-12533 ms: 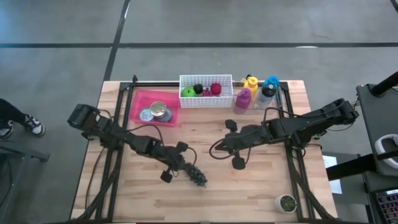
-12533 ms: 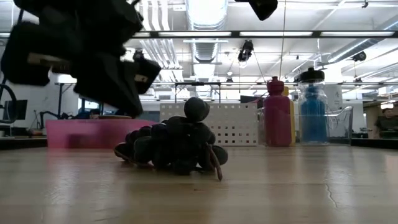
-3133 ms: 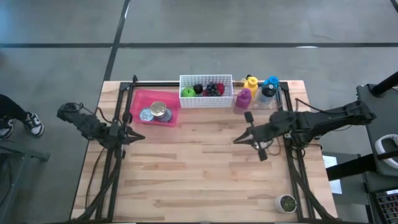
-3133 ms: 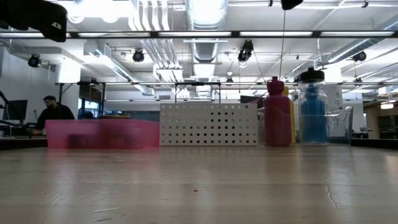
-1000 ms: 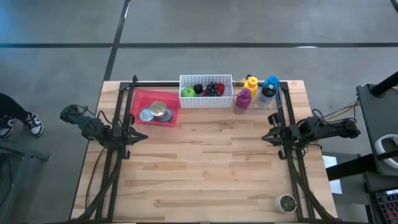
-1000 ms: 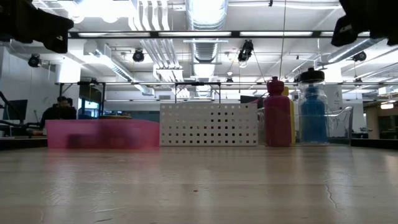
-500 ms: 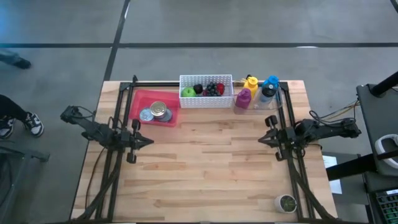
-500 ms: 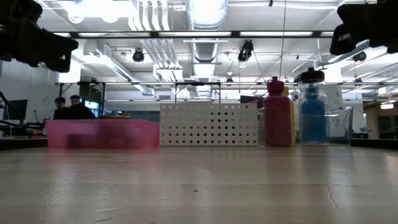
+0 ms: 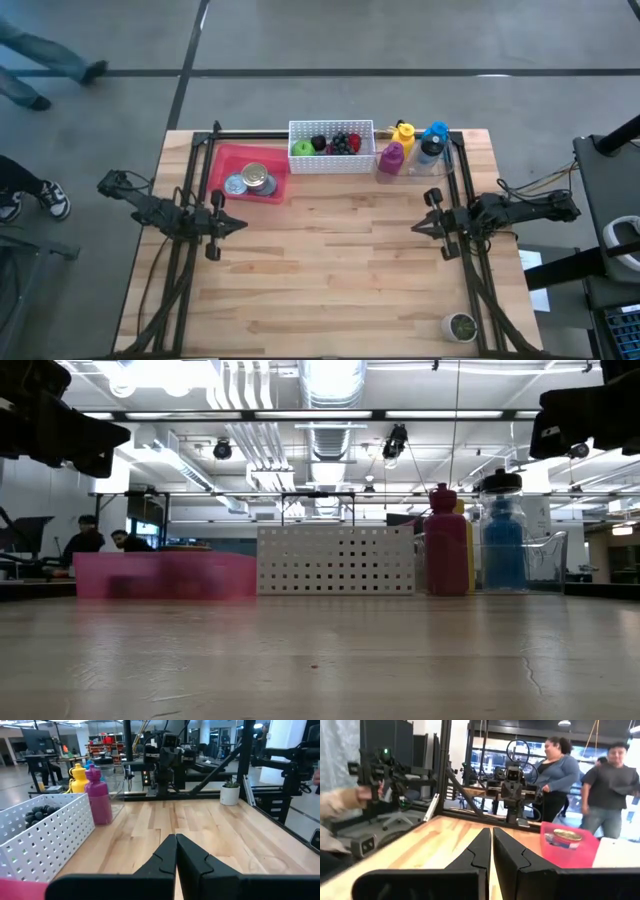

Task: Pick & Place Food Item
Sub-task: Return to Home Position

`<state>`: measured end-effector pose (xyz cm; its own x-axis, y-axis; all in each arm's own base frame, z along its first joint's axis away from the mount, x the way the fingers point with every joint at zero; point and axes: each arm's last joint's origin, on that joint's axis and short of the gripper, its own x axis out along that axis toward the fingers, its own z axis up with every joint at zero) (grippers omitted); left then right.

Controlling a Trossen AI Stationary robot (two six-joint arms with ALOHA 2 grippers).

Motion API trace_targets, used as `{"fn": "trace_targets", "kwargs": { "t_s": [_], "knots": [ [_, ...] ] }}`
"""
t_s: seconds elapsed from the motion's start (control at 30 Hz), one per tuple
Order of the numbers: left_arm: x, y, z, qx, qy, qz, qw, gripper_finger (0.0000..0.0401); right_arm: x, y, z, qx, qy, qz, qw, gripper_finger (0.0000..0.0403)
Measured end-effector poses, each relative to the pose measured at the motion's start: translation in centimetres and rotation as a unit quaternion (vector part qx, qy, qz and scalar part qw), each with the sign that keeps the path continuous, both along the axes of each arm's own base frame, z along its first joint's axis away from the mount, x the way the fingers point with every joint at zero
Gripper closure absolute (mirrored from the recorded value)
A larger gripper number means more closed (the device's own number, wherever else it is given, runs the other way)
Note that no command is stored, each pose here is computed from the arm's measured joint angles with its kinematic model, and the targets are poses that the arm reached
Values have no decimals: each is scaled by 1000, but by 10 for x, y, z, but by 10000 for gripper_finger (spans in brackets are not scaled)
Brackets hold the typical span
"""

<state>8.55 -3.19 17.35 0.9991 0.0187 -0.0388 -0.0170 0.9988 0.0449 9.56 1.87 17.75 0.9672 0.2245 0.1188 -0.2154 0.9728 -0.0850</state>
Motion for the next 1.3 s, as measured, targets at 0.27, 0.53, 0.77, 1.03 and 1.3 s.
{"fn": "trace_targets", "kwargs": {
  "t_s": [0.27,0.53,0.77,1.03,1.3],
  "knots": [
    [0,0,0,-24,1,-3,1000,391,0,0,0,-49,-10,-6,999,390],
    [0,0,0,-23,1,-3,1000,391,0,0,0,-52,-10,-6,999,390],
    [0,0,0,-23,2,-3,1000,391,0,0,0,-51,-10,-6,999,390],
    [0,0,0,-23,2,-3,1000,391,0,0,0,-51,-10,-6,999,390],
    [0,0,0,-23,2,-3,1000,391,0,0,0,-51,-11,-6,999,390]
  ]
}}
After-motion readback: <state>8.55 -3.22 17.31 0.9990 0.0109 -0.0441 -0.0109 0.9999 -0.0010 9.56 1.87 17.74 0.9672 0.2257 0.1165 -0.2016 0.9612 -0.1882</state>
